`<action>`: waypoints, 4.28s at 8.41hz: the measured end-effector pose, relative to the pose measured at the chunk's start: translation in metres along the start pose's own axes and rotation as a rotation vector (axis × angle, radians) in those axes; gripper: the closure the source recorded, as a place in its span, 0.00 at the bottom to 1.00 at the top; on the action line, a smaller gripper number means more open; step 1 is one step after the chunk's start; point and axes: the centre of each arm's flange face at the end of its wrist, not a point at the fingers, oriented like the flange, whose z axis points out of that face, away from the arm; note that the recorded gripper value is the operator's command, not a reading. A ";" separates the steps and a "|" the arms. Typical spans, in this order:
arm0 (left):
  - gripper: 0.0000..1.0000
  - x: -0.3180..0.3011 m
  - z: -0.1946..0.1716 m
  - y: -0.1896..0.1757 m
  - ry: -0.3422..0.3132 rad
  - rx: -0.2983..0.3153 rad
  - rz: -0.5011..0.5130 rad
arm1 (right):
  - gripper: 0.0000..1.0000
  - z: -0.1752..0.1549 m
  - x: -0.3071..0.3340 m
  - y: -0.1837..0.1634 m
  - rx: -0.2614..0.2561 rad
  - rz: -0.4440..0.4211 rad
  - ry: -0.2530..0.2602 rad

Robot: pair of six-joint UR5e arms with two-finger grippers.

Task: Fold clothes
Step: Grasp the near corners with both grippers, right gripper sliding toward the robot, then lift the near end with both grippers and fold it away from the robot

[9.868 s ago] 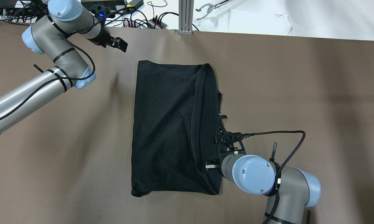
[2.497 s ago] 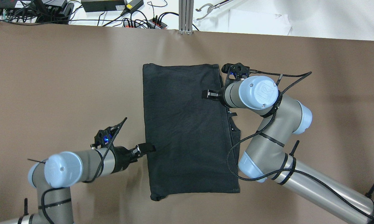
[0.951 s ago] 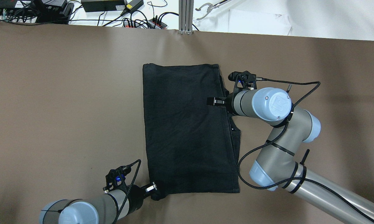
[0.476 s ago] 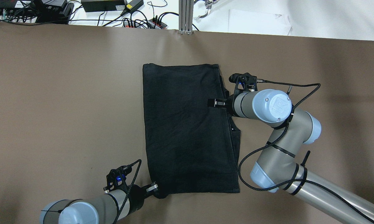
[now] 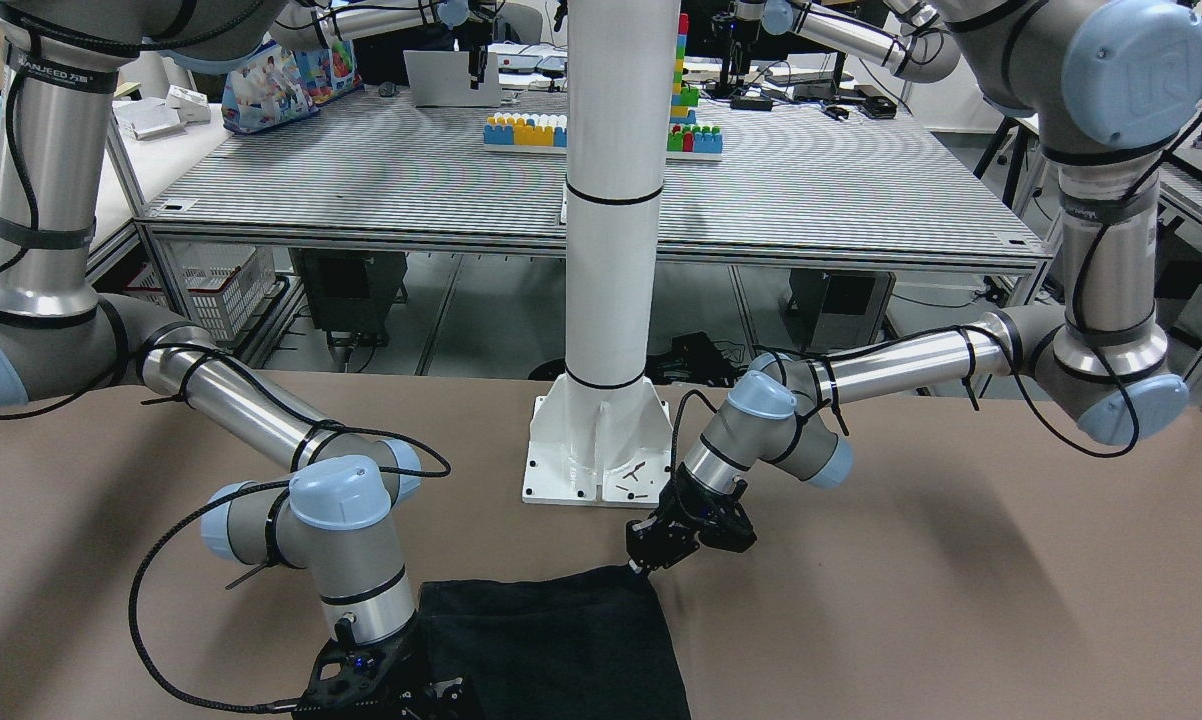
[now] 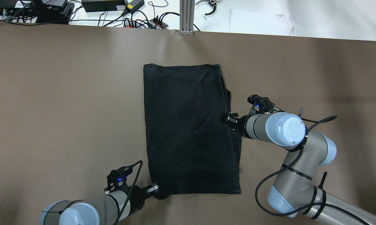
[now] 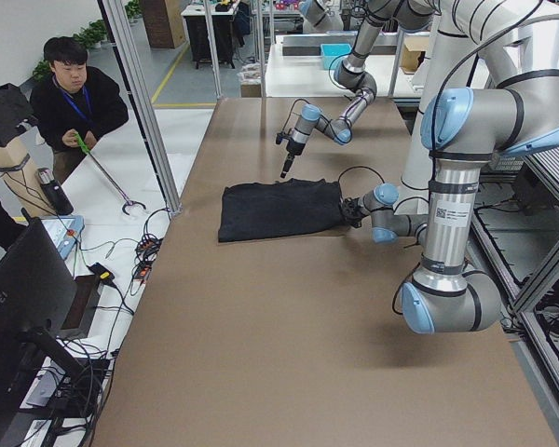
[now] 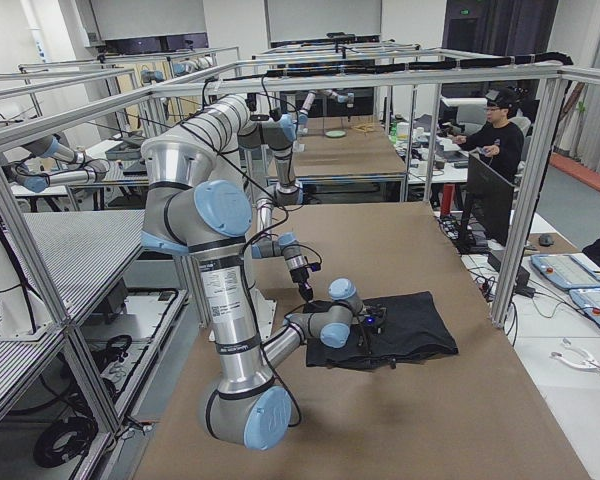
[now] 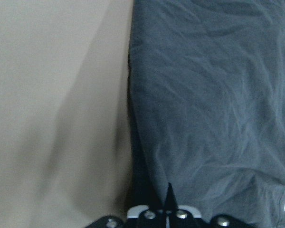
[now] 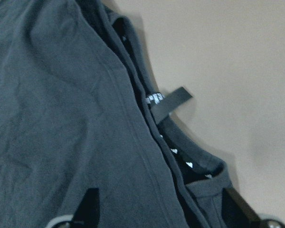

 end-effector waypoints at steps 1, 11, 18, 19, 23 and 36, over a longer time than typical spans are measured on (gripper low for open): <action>1.00 -0.001 0.000 0.000 -0.002 0.001 0.001 | 0.10 -0.001 0.013 0.013 0.001 0.082 0.012; 1.00 -0.004 0.003 -0.003 -0.010 0.008 0.019 | 0.11 0.018 0.049 0.104 0.042 0.129 0.045; 1.00 -0.009 0.002 -0.007 -0.017 0.013 0.020 | 0.51 0.009 0.058 0.132 0.038 0.117 0.042; 1.00 -0.010 0.002 -0.007 -0.019 0.013 0.020 | 0.68 0.009 0.056 0.134 0.039 0.117 0.039; 1.00 -0.010 0.001 -0.008 -0.017 0.014 0.020 | 1.00 0.005 0.049 0.136 0.066 0.163 0.022; 1.00 0.100 -0.158 -0.089 0.038 -0.024 0.044 | 1.00 -0.157 -0.028 0.151 -0.007 0.232 -0.039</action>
